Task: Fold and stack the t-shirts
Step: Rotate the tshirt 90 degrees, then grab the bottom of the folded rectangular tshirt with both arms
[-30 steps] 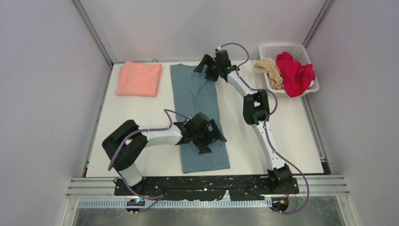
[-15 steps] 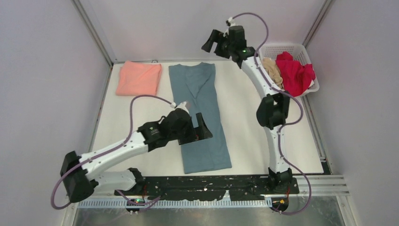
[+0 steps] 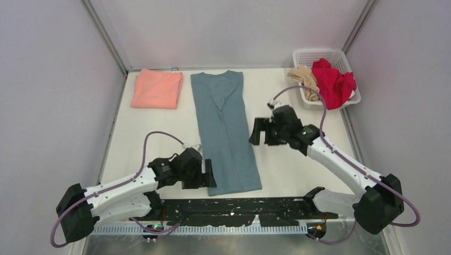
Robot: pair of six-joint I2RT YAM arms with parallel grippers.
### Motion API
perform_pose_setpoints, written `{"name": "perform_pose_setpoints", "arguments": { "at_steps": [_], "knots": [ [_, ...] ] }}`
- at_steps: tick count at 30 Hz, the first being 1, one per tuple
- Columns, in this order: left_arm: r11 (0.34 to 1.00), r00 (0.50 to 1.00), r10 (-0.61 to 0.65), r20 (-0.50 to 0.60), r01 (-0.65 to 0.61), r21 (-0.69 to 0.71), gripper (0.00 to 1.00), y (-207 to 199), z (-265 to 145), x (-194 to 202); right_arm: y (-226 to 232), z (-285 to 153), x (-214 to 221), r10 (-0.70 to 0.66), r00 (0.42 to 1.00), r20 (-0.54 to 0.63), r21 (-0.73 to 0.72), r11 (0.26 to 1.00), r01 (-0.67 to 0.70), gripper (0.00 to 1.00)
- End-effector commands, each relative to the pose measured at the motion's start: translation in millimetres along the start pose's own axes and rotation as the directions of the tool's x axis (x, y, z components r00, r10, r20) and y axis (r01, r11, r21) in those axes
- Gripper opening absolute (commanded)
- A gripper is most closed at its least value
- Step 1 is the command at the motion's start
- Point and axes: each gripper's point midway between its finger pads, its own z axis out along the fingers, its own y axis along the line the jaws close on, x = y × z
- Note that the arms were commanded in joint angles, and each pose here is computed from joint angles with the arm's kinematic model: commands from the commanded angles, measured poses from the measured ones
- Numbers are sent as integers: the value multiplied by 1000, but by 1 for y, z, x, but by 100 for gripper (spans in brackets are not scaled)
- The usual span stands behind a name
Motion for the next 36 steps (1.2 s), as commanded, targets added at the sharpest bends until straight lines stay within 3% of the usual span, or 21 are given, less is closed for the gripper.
{"name": "perform_pose_setpoints", "arguments": {
  "at_steps": [1,5,9,13,21,23,26,28,30,31,33,36],
  "knots": [
    [994,999,-32,-33,36,107,74,-22,6,4,-10,-18,100,21,975,-220,4,1000,-21,96],
    [991,995,-74,-64,80,108,65,-15,20,13,-12,-26,155,45,944,-327,-24,998,-56,98],
    [988,987,-98,-124,111,103,58,-13,33,26,-13,-24,182,69,931,-358,-49,995,-92,91],
    [992,984,-110,-142,118,53,43,-6,41,30,-14,-18,195,78,924,-375,-42,994,-101,83],
    [990,986,-138,-94,137,-15,1,7,45,25,-11,2,217,105,908,-405,-37,991,-131,65],
    [991,987,-134,-84,133,-20,0,9,44,24,-15,4,223,98,905,-414,-10,994,-112,61],
    [992,989,-128,-78,128,-3,0,6,44,22,-20,6,229,110,895,-433,27,994,-109,44],
    [992,989,-126,-77,128,20,0,0,42,20,-18,5,227,114,896,-430,32,993,-111,37],
    [991,990,-123,-76,126,40,0,-4,38,19,-17,2,225,112,897,-428,41,994,-105,26],
    [991,990,-119,-74,123,52,0,-7,36,18,-15,1,220,108,904,-414,36,994,-103,12],
    [990,992,-116,-56,120,68,0,-12,28,13,-9,-2,210,92,913,-398,15,995,-94,6],
    [992,995,-96,14,94,81,0,-20,12,-3,5,-5,191,66,927,-370,-18,997,-78,5]
  ]
}}
